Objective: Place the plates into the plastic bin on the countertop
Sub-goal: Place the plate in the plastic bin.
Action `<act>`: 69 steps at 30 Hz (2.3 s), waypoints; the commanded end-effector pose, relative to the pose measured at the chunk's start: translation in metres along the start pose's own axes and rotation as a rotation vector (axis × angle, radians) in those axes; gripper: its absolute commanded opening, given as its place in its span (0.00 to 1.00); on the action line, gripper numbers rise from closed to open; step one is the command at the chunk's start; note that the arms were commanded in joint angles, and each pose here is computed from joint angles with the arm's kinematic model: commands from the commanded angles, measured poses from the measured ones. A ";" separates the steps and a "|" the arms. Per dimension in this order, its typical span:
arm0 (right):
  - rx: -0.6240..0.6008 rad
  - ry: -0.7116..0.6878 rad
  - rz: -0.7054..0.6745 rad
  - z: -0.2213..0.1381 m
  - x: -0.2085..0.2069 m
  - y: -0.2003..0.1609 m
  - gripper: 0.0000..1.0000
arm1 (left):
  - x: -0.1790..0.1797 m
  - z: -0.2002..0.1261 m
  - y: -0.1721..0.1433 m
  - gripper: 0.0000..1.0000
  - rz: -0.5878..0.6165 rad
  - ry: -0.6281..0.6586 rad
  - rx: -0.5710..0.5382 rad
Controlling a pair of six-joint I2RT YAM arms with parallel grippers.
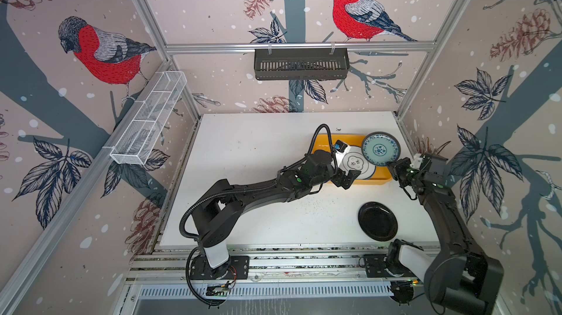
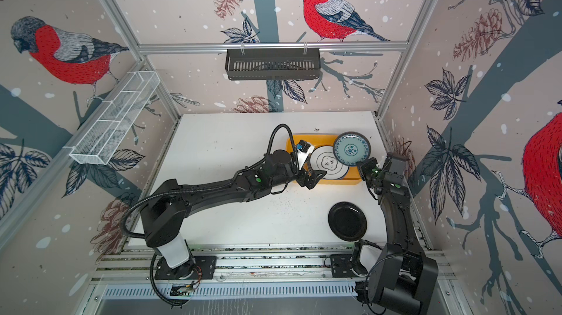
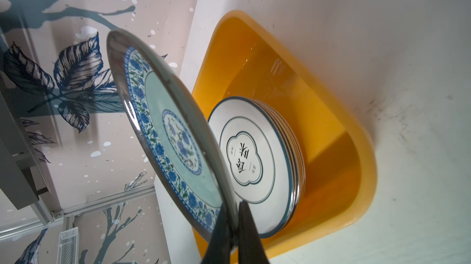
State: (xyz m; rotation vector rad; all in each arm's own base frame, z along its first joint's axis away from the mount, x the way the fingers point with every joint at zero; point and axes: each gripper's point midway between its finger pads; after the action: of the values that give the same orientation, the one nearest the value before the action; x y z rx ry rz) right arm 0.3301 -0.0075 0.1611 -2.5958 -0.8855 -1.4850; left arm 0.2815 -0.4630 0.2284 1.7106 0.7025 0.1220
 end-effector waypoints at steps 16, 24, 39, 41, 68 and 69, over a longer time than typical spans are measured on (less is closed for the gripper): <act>0.153 -0.053 -0.052 0.045 -0.005 -0.045 0.07 | 0.037 -0.024 0.015 0.96 -0.083 0.099 -0.099; 0.204 -0.086 -0.056 0.062 -0.017 -0.057 0.07 | 0.040 -0.021 0.010 0.96 -0.086 0.105 -0.086; 0.232 -0.109 -0.050 0.071 -0.027 -0.062 0.13 | 0.043 -0.018 0.005 0.96 -0.088 0.112 -0.069; 0.235 -0.113 -0.052 0.072 -0.028 -0.063 0.17 | 0.044 -0.017 0.004 0.96 -0.090 0.112 -0.066; 0.042 -0.246 -0.203 0.037 -0.022 -0.014 0.79 | 0.044 -0.017 0.001 0.96 -0.091 0.105 -0.059; 0.032 -0.255 -0.209 0.035 -0.023 -0.012 0.81 | 0.043 -0.017 0.001 0.96 -0.094 0.104 -0.058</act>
State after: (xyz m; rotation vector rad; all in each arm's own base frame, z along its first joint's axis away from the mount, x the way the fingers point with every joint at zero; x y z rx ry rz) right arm 0.3463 0.0133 0.1194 -2.7208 -1.1893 -1.2053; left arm 0.3096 -0.4241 0.2107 1.6534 0.8702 0.1754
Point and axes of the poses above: each gripper's point midway between its finger pads, its own z axis out along the fingers, its own x axis along the line the jaws close on, y = z × x, and after that the axes turned 2 degrees about -z, right-handed
